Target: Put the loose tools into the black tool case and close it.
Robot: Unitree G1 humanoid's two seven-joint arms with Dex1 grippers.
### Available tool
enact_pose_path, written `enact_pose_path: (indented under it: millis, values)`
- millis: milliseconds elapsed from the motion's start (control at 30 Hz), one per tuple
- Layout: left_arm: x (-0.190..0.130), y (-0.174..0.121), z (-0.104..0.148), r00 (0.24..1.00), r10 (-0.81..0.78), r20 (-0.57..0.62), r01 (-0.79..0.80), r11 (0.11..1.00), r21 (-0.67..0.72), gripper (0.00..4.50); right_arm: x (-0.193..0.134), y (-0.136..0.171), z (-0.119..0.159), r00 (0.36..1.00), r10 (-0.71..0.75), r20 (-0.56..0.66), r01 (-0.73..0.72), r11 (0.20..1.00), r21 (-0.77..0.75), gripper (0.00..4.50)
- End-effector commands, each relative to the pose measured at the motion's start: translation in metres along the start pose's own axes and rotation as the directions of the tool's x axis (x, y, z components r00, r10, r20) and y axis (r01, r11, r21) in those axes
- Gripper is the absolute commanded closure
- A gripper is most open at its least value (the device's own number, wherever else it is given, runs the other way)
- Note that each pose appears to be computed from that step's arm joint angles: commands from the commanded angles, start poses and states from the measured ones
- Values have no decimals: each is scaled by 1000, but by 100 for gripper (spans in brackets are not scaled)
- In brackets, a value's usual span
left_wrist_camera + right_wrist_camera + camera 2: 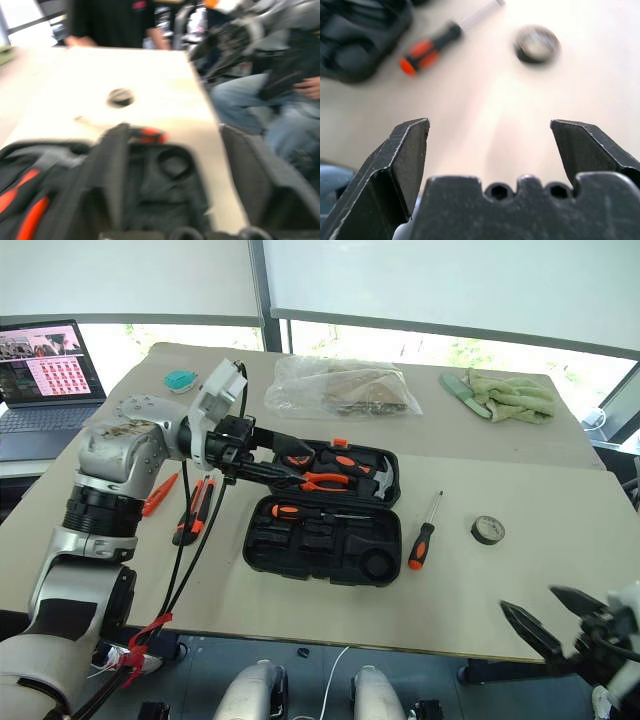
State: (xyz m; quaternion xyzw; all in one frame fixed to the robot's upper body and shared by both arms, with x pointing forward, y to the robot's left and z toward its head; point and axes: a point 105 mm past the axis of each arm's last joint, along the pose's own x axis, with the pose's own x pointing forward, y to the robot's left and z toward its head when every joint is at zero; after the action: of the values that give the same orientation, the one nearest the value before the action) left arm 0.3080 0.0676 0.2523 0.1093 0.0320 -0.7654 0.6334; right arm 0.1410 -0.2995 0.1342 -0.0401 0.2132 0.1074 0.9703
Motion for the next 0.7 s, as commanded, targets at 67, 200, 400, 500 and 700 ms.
enact_pose_path:
  millis: [67,200,400,500,700]
  values:
    - [8,-8,-1,999,-46,-14,47,998,40,7,14,9,13,999,13,46,-12,1000,-22,0]
    - [13,-10,-1,998,-61,-25,63,996,66,7,50,17,27,995,31,94,-30,1000,-9,0]
    - [19,-8,-6,998,-36,-60,43,991,124,7,119,29,48,994,9,105,-10,1000,12,0]
    - [20,-6,-9,997,-11,-72,20,991,131,7,137,32,53,996,-18,93,17,1000,15,0]
    - [16,-1,-13,996,38,-84,-26,990,139,7,155,59,48,999,47,28,-48,998,34,0]
